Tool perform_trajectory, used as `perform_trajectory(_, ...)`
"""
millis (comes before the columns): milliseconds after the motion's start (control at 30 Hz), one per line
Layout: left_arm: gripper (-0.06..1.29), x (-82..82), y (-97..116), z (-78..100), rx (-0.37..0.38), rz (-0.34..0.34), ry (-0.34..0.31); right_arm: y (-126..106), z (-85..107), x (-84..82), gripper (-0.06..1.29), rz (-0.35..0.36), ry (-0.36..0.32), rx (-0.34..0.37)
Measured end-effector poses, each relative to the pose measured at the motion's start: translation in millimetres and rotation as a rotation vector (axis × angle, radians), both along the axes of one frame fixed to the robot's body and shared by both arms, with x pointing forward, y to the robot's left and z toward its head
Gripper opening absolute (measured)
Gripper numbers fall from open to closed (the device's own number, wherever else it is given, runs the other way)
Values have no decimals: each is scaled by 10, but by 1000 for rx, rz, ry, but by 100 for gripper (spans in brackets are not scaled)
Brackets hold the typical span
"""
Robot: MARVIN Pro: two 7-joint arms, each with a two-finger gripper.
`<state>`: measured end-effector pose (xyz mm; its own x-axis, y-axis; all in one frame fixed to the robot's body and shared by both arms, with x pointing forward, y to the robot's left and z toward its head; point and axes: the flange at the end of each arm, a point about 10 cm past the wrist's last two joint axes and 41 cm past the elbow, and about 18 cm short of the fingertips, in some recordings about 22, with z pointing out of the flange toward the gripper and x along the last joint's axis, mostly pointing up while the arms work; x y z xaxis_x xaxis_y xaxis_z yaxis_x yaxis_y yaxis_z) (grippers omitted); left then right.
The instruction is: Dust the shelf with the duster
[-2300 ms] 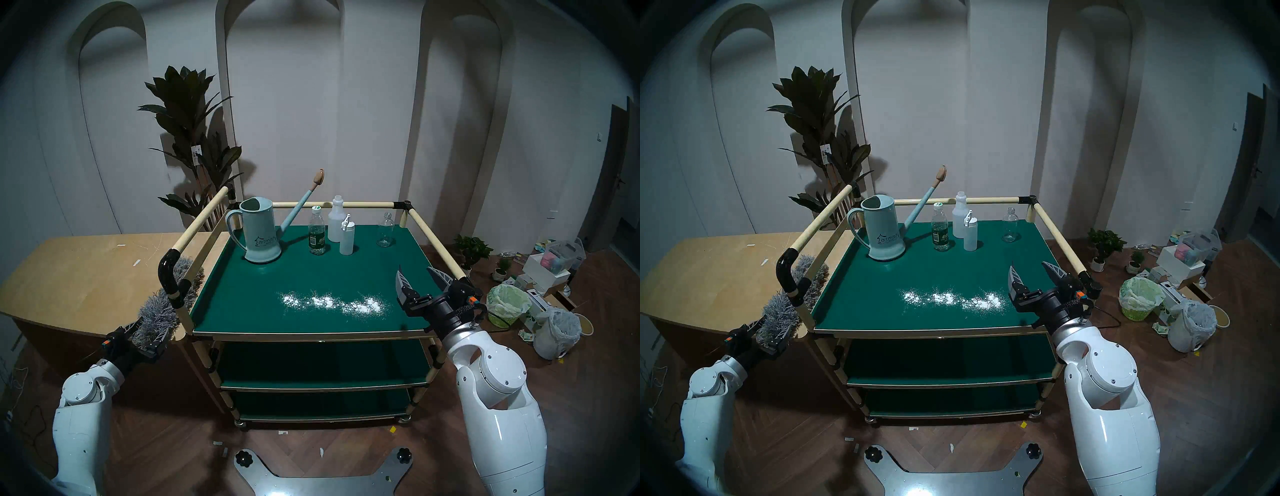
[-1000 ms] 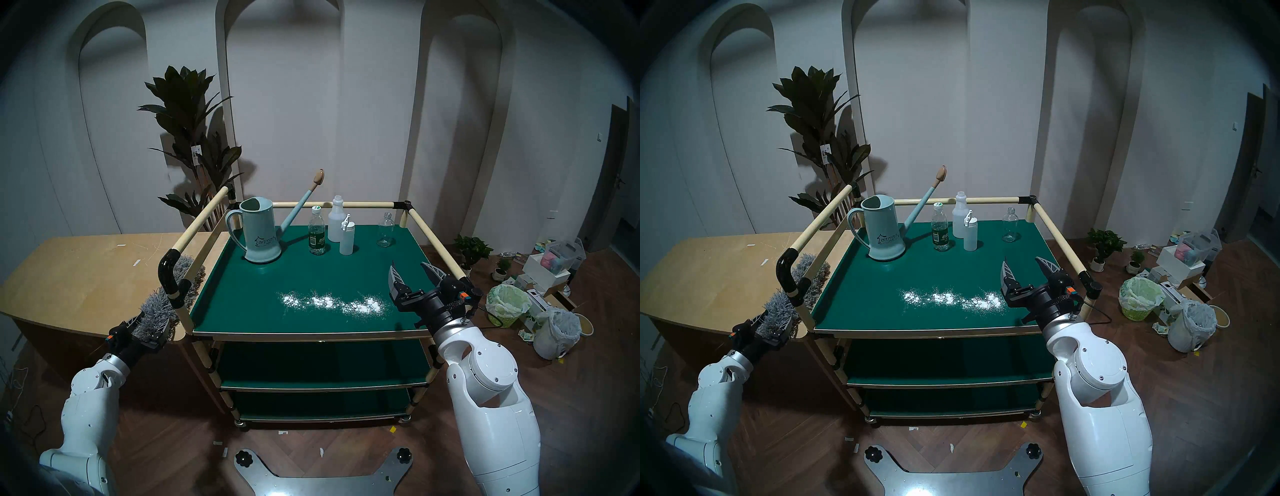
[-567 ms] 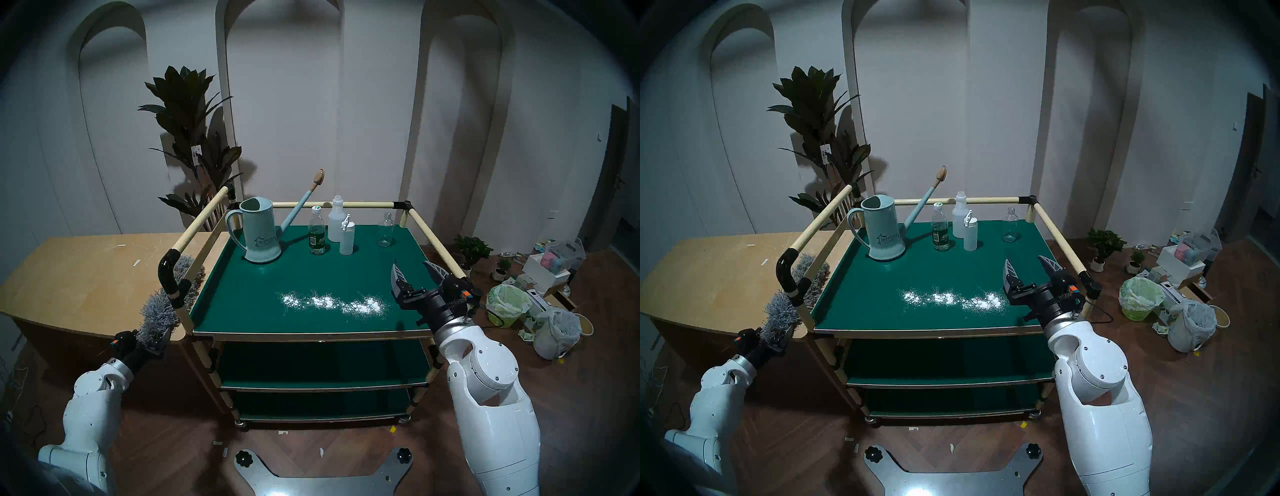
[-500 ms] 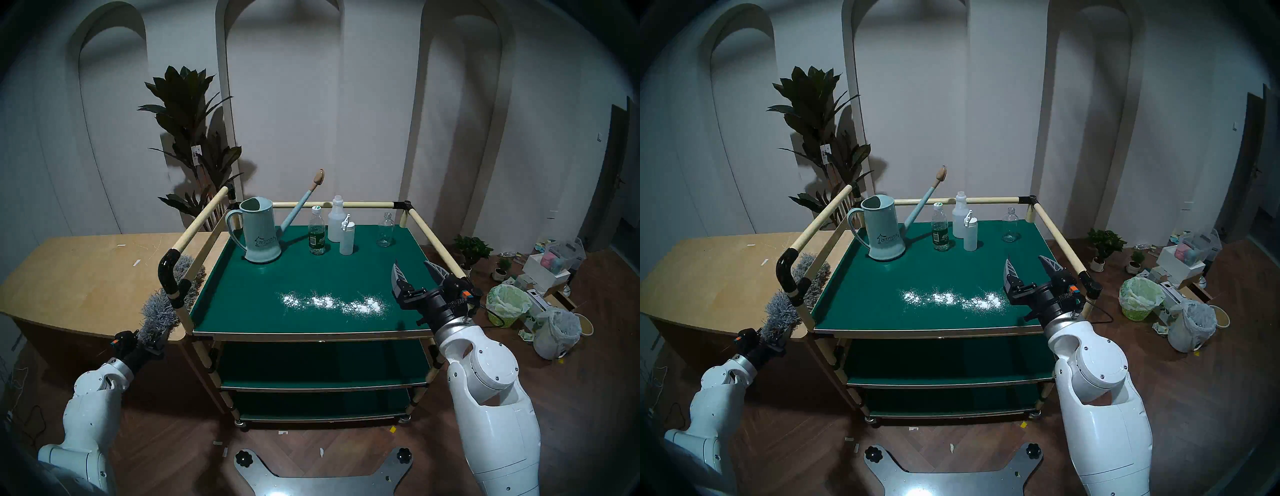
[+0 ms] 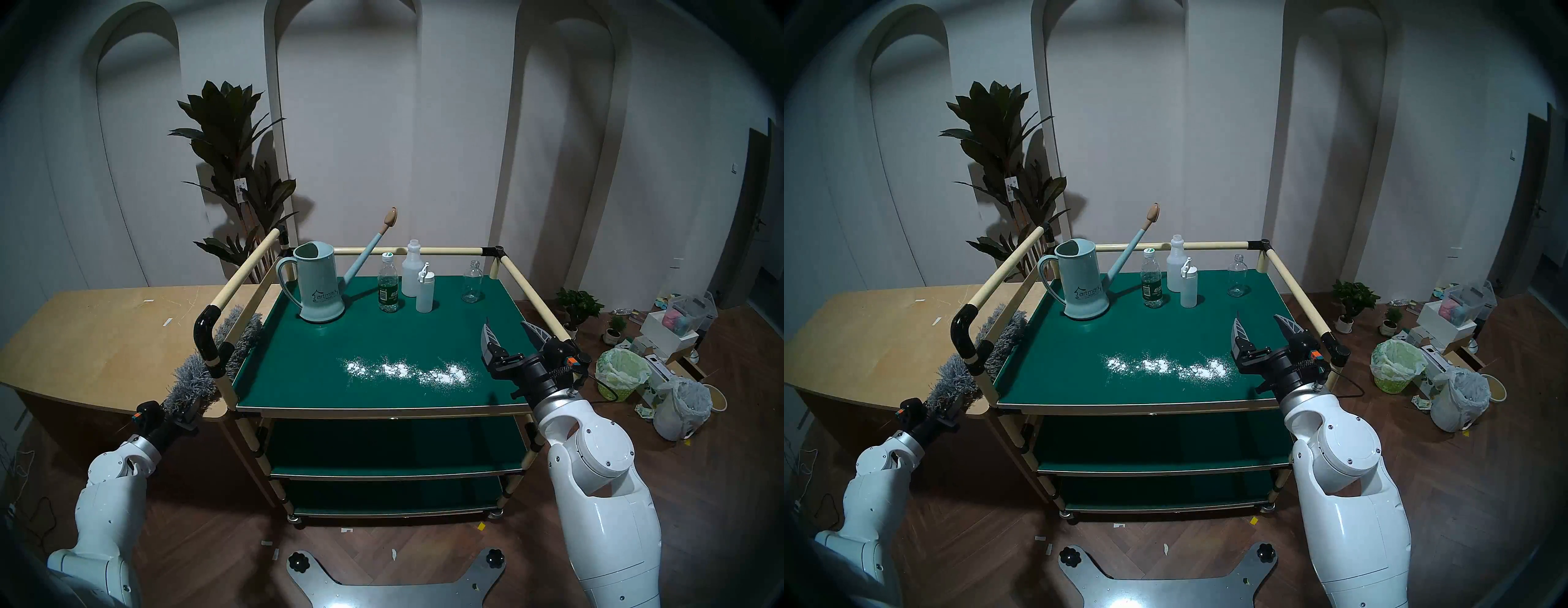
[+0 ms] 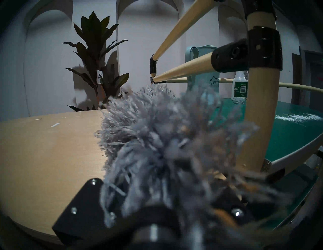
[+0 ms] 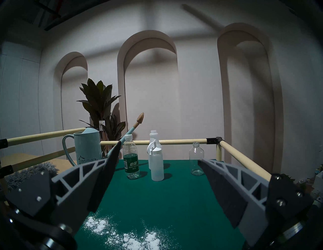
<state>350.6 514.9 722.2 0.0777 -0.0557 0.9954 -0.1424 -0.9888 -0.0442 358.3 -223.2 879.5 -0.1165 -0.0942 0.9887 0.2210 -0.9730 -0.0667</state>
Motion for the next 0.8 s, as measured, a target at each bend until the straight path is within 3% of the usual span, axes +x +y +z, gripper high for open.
perform_trajectory(367, 31, -57, 107, 183, 19, 123, -41, -25, -13, 14, 125, 2, 1, 9)
perform_trajectory(800, 31, -163, 378, 760, 111, 187, -145, -150, -36, 95, 125, -23, 4, 14)
